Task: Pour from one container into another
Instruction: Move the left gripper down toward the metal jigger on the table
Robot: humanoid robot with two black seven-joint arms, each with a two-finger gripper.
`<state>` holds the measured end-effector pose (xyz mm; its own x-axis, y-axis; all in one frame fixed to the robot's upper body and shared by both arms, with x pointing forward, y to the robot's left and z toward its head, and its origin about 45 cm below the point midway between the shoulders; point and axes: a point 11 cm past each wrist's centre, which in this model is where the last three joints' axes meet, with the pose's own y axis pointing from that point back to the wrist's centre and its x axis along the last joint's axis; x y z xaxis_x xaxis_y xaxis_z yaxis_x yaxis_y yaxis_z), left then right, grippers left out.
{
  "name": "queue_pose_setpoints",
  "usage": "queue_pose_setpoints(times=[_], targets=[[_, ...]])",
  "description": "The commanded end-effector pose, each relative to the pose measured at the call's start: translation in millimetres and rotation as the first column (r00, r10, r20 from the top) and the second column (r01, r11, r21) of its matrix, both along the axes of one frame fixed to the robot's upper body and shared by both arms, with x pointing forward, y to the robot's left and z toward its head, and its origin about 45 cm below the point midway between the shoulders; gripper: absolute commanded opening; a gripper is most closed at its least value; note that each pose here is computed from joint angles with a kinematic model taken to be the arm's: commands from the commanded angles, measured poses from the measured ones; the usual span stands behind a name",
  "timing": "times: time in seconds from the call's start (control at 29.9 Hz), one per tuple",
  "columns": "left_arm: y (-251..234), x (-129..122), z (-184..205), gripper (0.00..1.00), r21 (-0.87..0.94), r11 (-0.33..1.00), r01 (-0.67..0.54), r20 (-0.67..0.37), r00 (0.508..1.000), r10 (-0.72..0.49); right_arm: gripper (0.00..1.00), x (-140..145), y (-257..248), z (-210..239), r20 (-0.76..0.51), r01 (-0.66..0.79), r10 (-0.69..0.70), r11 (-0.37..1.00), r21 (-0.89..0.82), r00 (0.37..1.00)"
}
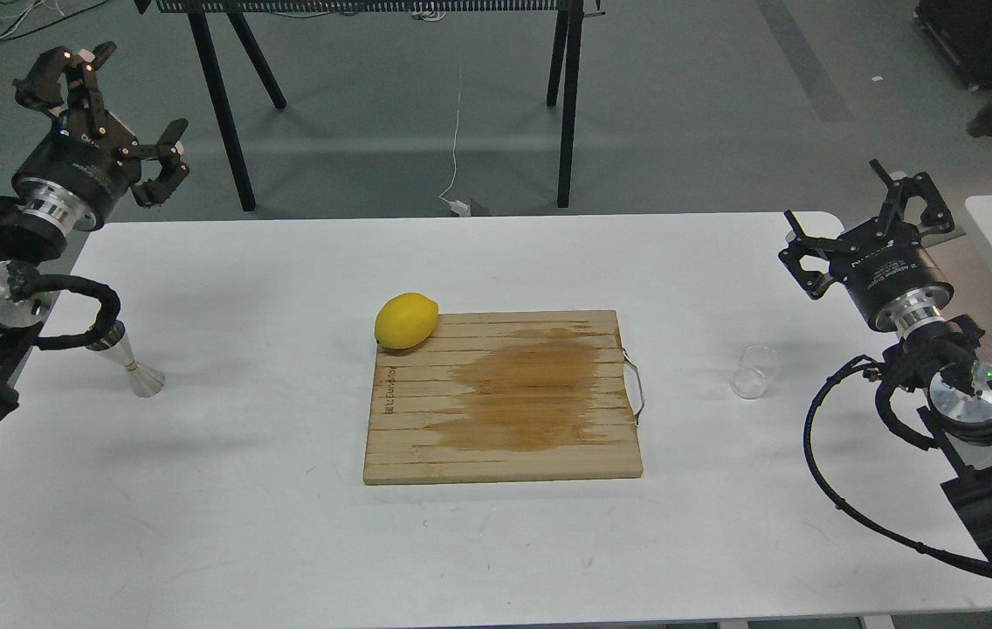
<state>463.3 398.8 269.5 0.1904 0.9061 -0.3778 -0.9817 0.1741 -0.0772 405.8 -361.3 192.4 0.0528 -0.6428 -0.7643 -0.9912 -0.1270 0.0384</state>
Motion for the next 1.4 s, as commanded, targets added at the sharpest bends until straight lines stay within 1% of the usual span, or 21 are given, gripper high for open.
queue_pose_setpoints(times=[0.0,0.13,0.3,0.47,0.57,0.67,0.9,1.07,1.2,1.37], targets=[[0,0,1,1.0,0.001,1.0,-0.002,0.006,1.0,0.002,0.99,0,2,-1,0.0,0.001,-0.001,1.0,0.006,1.0],[1,1,5,1.0,-0.005,1.0,-0.009,0.031,0.999,0.009,0.99,0,2,-1,0.0,0.001,-0.001,1.0,0.005,1.0],[0,2,8,1.0,-0.007,1.0,-0.01,0.037,0.999,0.01,0.99,1,2,1,0.006,0.002,-0.002,1.0,0.007,1.0],[15,3,-2,1.0,0.009,0.998,-0.057,0.003,0.998,0.057,0.99,4,3,6,0.014,0.001,-0.001,1.0,0.007,1.0],[1,8,3,1.0,0.006,1.0,-0.011,0.02,1.0,0.011,0.99,5,3,7,0.018,-0.001,0.001,1.0,0.007,1.0],[-5,8,5,1.0,0.004,1.0,0.028,0.031,0.999,-0.028,0.99,5,3,8,0.021,0.0,-0.001,1.0,0.006,1.0],[-6,8,7,1.0,0.006,0.999,0.032,0.035,0.999,-0.033,0.99,5,3,8,0.022,-0.001,0.0,1.0,0.008,1.0],[-12,5,16,1.0,0.01,0.998,0.068,0.058,0.996,-0.069,0.99,5,4,8,0.025,-0.003,0.002,1.0,0.008,1.0],[-6,0,37,1.0,0.048,0.995,0.087,0.09,0.992,-0.091,0.99,5,4,8,0.026,-0.004,0.003,1.0,0.008,1.0],[-4,-15,68,1.0,0.198,0.971,0.137,0.117,0.98,-0.162,0.99,5,5,9,0.027,-0.007,0.006,1.0,0.009,1.0]])
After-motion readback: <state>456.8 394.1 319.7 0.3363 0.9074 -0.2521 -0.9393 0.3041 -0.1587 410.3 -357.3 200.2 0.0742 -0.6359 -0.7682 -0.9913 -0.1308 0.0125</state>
